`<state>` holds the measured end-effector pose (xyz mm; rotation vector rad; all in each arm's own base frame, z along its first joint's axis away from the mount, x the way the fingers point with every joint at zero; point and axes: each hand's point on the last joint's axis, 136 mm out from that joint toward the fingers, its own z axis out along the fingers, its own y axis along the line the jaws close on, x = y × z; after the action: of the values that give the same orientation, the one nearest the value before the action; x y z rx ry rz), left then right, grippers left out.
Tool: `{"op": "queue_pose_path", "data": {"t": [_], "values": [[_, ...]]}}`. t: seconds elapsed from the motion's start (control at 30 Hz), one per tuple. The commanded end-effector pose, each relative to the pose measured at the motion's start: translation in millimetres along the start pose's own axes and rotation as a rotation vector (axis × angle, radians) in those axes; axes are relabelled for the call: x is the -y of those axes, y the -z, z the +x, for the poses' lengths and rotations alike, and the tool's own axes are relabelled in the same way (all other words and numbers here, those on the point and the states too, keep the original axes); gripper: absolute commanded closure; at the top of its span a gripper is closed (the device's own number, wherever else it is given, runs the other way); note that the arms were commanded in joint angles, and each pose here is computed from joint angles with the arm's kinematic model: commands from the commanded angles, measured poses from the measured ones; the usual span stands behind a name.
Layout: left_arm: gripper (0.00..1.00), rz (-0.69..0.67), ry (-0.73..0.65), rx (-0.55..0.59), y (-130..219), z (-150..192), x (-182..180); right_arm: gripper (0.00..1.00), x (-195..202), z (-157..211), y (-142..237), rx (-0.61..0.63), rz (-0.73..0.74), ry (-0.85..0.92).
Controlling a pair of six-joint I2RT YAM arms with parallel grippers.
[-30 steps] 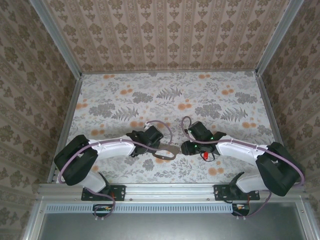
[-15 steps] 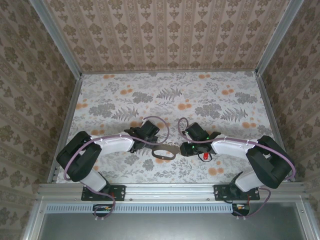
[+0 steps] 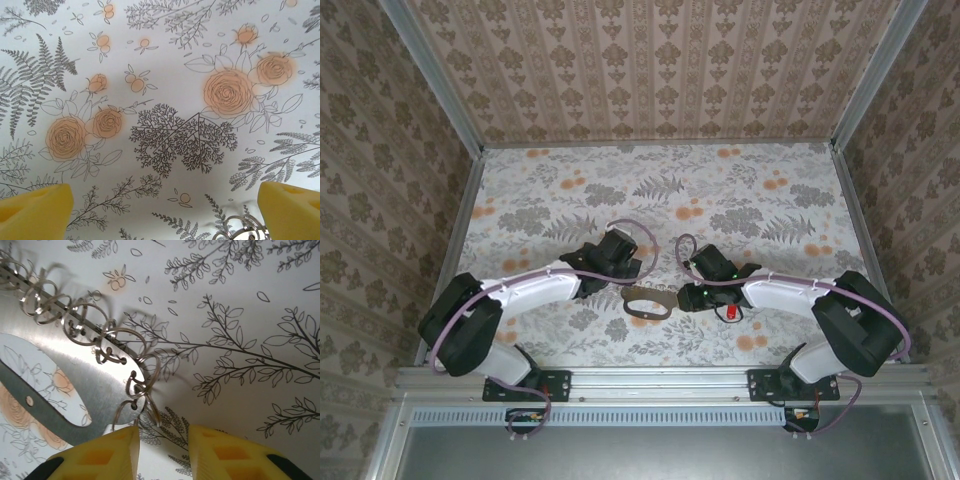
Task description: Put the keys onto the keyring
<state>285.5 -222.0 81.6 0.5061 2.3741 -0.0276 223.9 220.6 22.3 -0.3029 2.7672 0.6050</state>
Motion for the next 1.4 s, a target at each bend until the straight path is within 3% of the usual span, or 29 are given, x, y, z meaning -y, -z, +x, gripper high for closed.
{"op": "queue_pose_path", "data": {"t": [0.0,0.17,0.47,1.37], "values": [[0.03,0.014,0.017,0.022,12.2,-12.3,-0.1,0.67,-6.0,-8.3,11.6,0.050,-0.013,-0.013],[0.03,0.005,0.042,0.062,20.4,-22.9,-4.5,0.67,-8.6,-12.7,25.3,0.095,-0.022,-0.029],[0.03,-0.020,0.088,0.104,29.1,-32.4,-23.0,0.72,-15.2,-6.4,13.8,0.059,-0.034,-0.031],[0.03,-0.008,0.128,0.111,27.1,-28.8,-38.4,0.76,-14.4,-9.3,-9.0,0.031,-0.002,-0.025]]}}
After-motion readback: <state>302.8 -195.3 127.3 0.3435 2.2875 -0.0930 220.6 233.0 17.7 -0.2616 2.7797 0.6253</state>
